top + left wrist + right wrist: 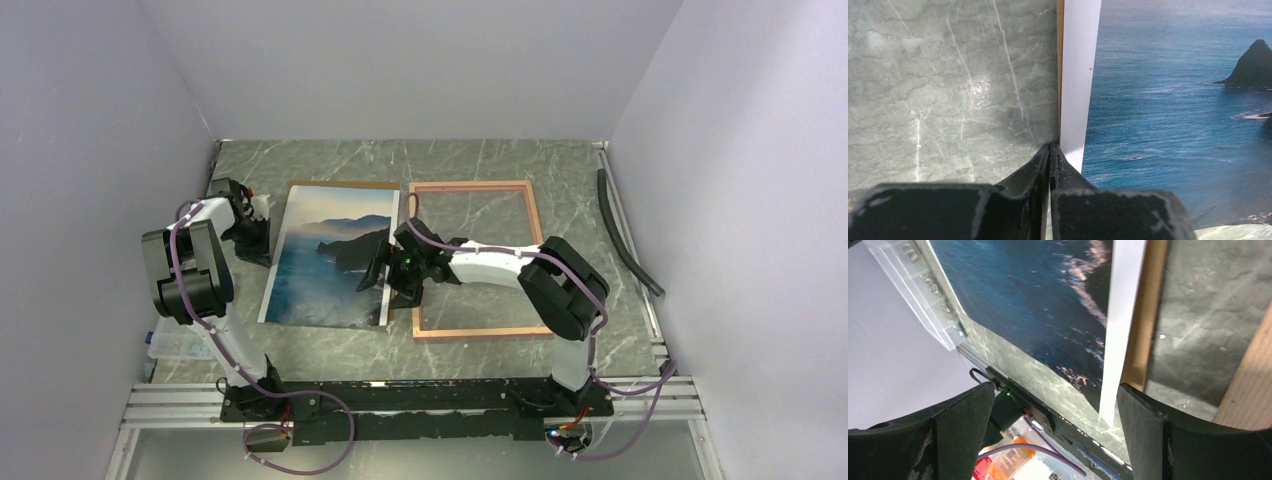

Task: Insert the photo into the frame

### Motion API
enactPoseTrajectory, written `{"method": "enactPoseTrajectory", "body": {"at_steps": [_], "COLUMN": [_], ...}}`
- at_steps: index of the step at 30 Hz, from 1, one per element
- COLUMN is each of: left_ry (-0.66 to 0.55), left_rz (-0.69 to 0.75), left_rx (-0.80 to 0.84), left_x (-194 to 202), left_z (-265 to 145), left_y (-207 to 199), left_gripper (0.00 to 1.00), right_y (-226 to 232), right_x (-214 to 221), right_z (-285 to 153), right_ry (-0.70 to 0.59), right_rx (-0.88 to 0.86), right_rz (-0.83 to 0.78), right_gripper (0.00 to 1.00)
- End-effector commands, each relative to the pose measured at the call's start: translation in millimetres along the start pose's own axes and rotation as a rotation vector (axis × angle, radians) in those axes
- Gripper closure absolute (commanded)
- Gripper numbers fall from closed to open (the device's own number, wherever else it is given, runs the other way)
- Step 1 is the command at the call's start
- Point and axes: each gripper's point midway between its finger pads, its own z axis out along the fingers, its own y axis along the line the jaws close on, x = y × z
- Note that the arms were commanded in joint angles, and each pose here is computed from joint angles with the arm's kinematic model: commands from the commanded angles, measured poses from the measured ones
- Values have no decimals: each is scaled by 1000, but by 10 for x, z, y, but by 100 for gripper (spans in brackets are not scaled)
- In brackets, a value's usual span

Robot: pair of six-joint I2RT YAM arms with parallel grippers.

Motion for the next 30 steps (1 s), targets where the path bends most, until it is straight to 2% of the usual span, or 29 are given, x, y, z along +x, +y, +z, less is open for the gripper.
{"method": "enactPoseTrajectory", "body": {"at_steps": [1, 6, 11, 17, 22, 24, 30], "left_ry": [58, 66, 68, 66, 62, 60, 57], "left_rz": [-22, -24, -22, -24, -23, -24, -52], "left_rx": [56, 55, 48, 46, 48, 49, 93], "left_x": [155, 166, 155, 162, 145, 130, 73], "left_z": [33, 28, 22, 13, -8, -28, -122], "left_y": [-161, -159, -140, -139, -149, -148, -200], "left_gripper": [91, 92, 92, 93, 93, 93, 94], "right_y": [272, 465, 628, 535, 393, 364, 448], "right_x": [-5, -119, -193, -140, -162, -165, -200], "right_z": [-88, -287, -489, -347, -237, -184, -90], "right_ry": [-18, -92, -140, -87, -95, -90, -98], "right_rx": [-166, -350, -453, -425, -344, -311, -295], "right_rz": [62, 92, 71, 92, 103, 97, 70], "right_gripper": [6, 10, 12, 14, 16, 19, 40]}}
